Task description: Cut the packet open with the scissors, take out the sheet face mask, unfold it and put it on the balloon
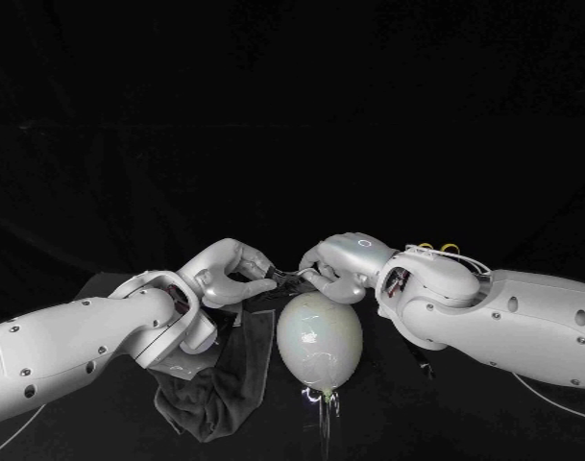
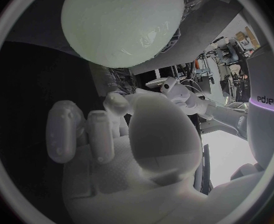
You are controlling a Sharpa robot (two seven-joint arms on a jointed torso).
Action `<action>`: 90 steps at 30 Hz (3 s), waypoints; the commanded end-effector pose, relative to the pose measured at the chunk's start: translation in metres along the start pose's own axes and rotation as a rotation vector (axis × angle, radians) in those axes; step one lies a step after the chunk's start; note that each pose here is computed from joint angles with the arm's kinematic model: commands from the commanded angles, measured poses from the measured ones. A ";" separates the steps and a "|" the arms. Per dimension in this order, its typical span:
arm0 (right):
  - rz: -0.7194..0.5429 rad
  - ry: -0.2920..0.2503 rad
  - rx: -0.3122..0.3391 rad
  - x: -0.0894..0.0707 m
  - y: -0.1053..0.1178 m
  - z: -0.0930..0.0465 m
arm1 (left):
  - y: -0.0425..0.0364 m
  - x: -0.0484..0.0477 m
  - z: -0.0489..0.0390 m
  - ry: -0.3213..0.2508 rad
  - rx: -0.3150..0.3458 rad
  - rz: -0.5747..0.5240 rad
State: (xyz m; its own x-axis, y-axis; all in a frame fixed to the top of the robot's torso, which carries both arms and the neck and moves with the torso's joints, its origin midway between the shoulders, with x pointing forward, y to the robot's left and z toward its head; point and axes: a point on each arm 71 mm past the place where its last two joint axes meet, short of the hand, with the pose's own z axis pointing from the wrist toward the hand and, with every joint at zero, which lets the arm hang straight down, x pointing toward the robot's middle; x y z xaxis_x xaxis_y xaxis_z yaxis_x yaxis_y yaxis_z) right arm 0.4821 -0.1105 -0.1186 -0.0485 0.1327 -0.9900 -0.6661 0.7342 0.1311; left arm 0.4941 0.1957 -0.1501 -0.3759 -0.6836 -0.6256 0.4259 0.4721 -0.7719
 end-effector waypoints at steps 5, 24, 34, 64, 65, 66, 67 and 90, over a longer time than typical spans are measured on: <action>0.005 -0.053 -0.015 -0.006 -0.001 -0.002 | -0.0004 -0.0013 0.0000 -0.008 0.001 -0.005; 0.023 -0.052 -0.017 -0.008 -0.002 -0.006 | -0.0001 -0.0017 -0.0004 -0.009 -0.002 -0.007; 0.028 -0.096 -0.016 -0.012 -0.003 -0.008 | -0.0002 -0.0017 -0.0003 -0.011 -0.001 -0.008; 0.151 -0.202 0.052 -0.021 -0.020 -0.018 | -0.0004 -0.0016 -0.0006 -0.010 -0.001 -0.010; 0.152 -0.198 0.051 -0.021 -0.019 -0.018 | -0.0005 -0.0014 -0.0005 -0.009 -0.001 -0.010; 0.153 -0.195 0.050 -0.021 -0.019 -0.017 | -0.0006 -0.0013 -0.0005 -0.009 -0.001 -0.010; 0.154 -0.192 0.049 -0.020 -0.018 -0.016 | -0.0008 -0.0011 -0.0004 -0.008 0.000 -0.010; 0.093 -0.160 0.048 -0.016 -0.011 -0.004 | -0.0025 0.0006 0.0000 -0.003 0.005 -0.013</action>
State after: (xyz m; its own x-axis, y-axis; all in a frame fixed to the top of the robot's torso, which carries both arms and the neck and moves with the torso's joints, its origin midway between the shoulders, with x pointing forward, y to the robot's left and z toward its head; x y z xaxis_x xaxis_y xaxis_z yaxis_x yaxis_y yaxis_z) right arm 0.4873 -0.1240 -0.1038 0.0040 0.3387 -0.9409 -0.6246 0.7356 0.2622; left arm 0.4932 0.1960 -0.1506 -0.3785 -0.6871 -0.6203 0.4178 0.4712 -0.7768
